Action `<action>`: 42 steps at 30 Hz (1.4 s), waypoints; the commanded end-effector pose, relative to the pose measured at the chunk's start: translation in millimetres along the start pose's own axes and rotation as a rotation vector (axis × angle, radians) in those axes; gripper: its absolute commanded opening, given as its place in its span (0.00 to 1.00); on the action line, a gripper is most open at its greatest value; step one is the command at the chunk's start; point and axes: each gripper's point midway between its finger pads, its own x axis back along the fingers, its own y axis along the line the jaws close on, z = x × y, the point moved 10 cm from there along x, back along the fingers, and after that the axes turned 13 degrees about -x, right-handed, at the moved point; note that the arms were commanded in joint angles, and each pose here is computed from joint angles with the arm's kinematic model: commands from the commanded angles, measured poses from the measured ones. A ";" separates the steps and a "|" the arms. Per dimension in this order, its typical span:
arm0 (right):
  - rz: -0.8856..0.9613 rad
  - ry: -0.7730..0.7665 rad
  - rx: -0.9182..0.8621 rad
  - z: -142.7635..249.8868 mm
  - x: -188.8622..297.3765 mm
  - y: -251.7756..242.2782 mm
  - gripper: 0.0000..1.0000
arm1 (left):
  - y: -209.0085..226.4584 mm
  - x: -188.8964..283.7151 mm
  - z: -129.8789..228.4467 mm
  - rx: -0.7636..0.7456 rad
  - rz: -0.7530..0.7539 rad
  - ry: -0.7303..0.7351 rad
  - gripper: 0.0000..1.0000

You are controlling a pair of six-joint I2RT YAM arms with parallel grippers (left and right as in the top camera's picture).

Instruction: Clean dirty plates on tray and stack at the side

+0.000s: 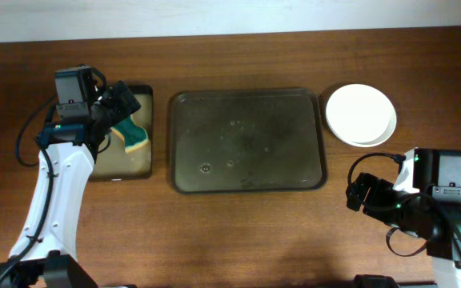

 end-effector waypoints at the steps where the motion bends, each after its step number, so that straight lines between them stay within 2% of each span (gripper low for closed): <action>1: 0.026 0.022 0.018 -1.3 -5.7 0.4 0.98 | 1.5 0.9 -2.4 -0.001 0.004 -0.006 0.99; 7: 0.030 0.044 0.016 -6.1 -18.2 2.3 0.98 | 1.5 0.9 -2.4 -0.001 0.004 -0.006 0.99; 13: -0.234 -0.223 0.107 19.9 -2.9 -2.7 0.98 | 1.5 0.9 -2.4 -0.001 0.004 -0.006 0.99; 16: -0.363 -0.389 0.266 38.6 2.7 -7.9 0.98 | 1.5 0.9 -2.3 -0.001 0.004 -0.006 0.99; 19: -0.375 -0.465 0.410 50.3 -1.8 -16.5 0.98 | 1.5 0.9 -2.4 -0.001 0.004 -0.006 0.99; 28: -0.602 -0.829 0.476 46.6 -28.3 -14.9 0.98 | 1.5 0.9 -2.4 -0.001 0.004 -0.006 0.99; 34: -0.673 -0.901 0.504 47.6 -63.6 -18.0 0.98 | 1.5 0.9 -2.4 -0.001 0.004 -0.006 0.99; 42: -0.713 -0.975 0.514 44.9 -83.5 -17.7 0.98 | 1.4 0.9 -2.4 -0.001 0.005 -0.006 0.99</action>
